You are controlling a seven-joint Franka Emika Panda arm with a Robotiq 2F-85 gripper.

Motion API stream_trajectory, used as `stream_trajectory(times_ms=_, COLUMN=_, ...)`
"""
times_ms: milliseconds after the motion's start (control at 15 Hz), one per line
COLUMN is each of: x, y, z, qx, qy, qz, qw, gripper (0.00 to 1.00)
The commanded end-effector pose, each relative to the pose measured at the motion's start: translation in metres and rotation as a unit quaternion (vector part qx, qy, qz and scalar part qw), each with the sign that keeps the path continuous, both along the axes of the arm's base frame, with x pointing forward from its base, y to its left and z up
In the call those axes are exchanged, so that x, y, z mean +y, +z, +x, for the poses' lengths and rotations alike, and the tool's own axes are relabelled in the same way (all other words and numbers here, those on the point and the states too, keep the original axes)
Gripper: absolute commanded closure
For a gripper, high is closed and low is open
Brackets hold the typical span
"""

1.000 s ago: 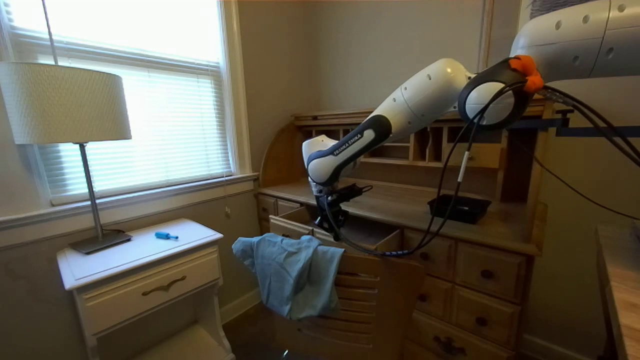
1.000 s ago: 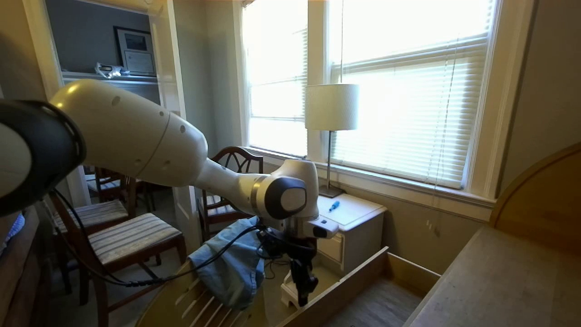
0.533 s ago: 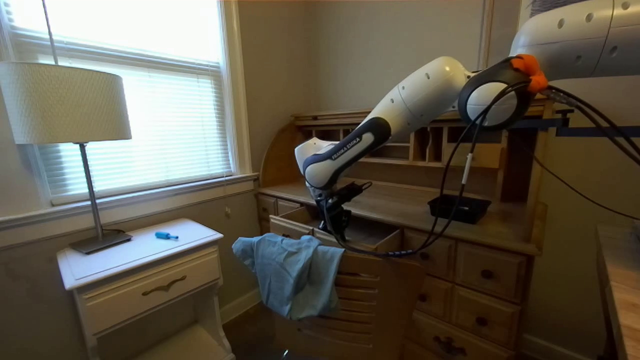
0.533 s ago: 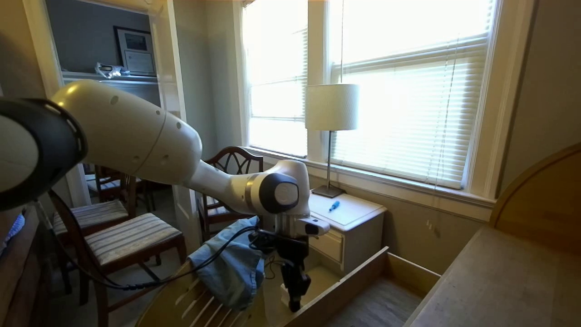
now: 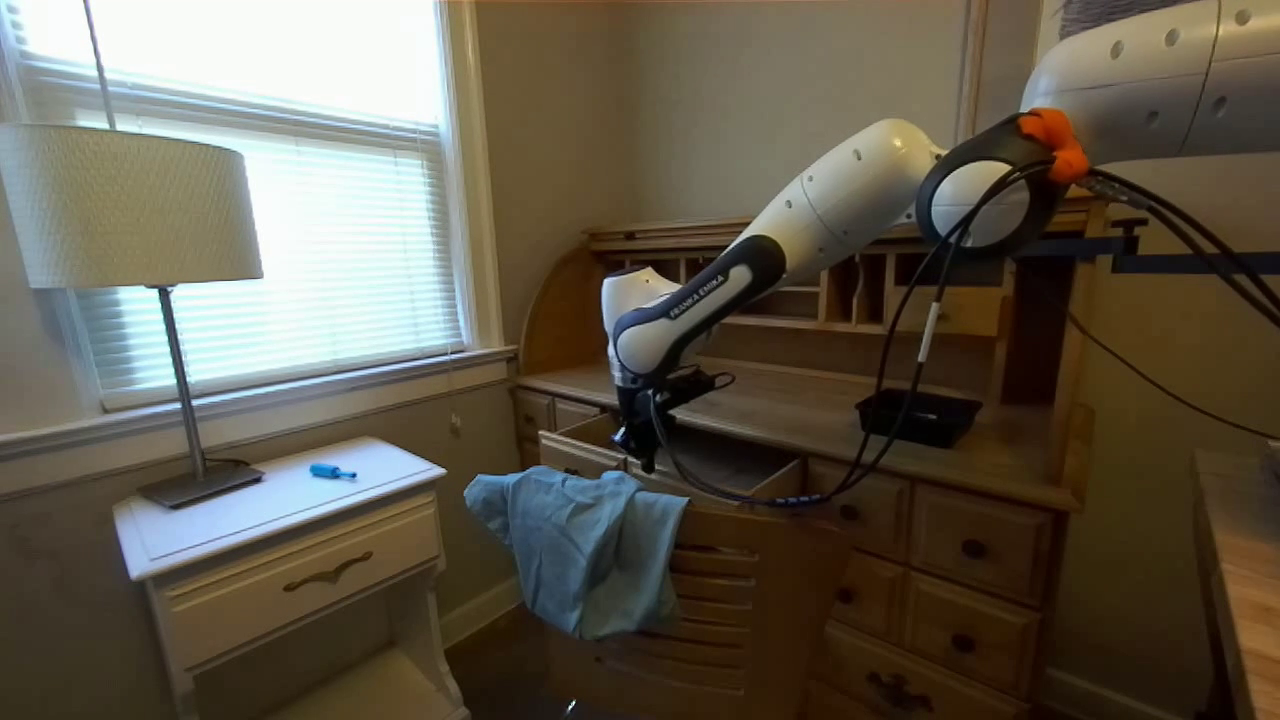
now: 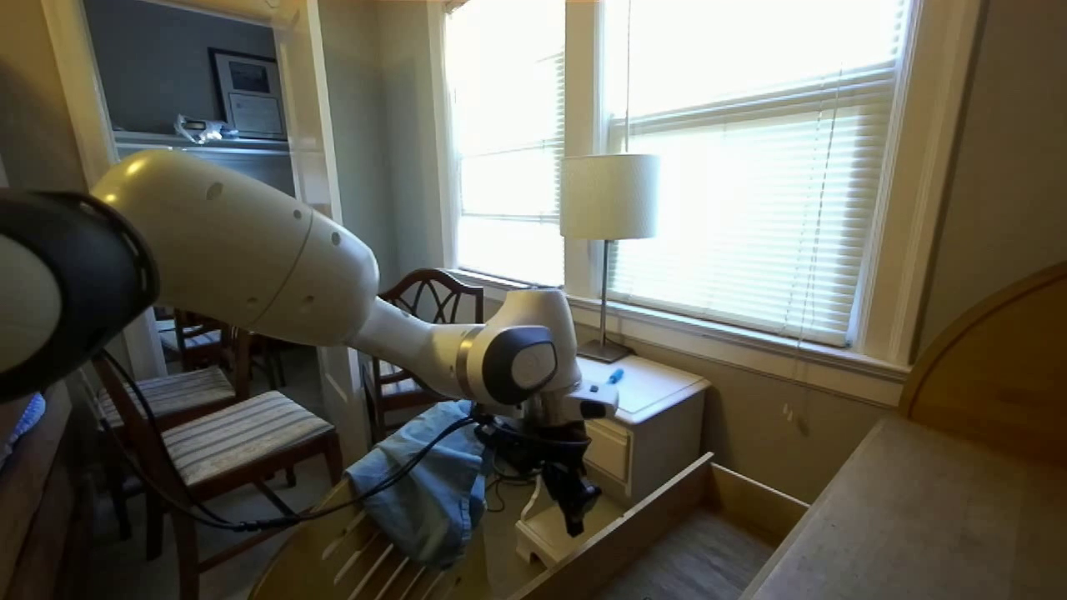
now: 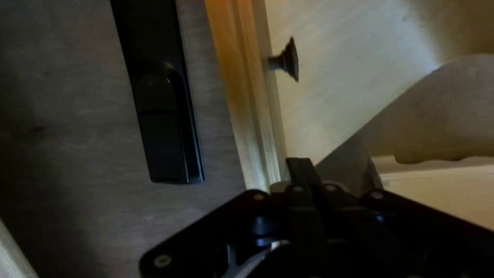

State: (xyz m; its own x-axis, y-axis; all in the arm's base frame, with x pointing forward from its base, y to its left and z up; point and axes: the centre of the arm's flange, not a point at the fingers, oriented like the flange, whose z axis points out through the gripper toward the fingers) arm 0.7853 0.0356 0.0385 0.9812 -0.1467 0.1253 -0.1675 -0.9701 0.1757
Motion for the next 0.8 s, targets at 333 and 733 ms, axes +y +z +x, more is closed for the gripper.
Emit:
stream_trajectory(times_ms=333, x=0.007, y=-0.016, z=0.054, qx=-0.136, qy=0.142, qz=0.114, qw=0.9738, gripper=1.0)
stream_trajectory(times_ms=733, x=0.0, y=-0.037, z=0.05, qx=-0.051, qy=0.15, qz=0.134, qw=0.9783, gripper=1.0)
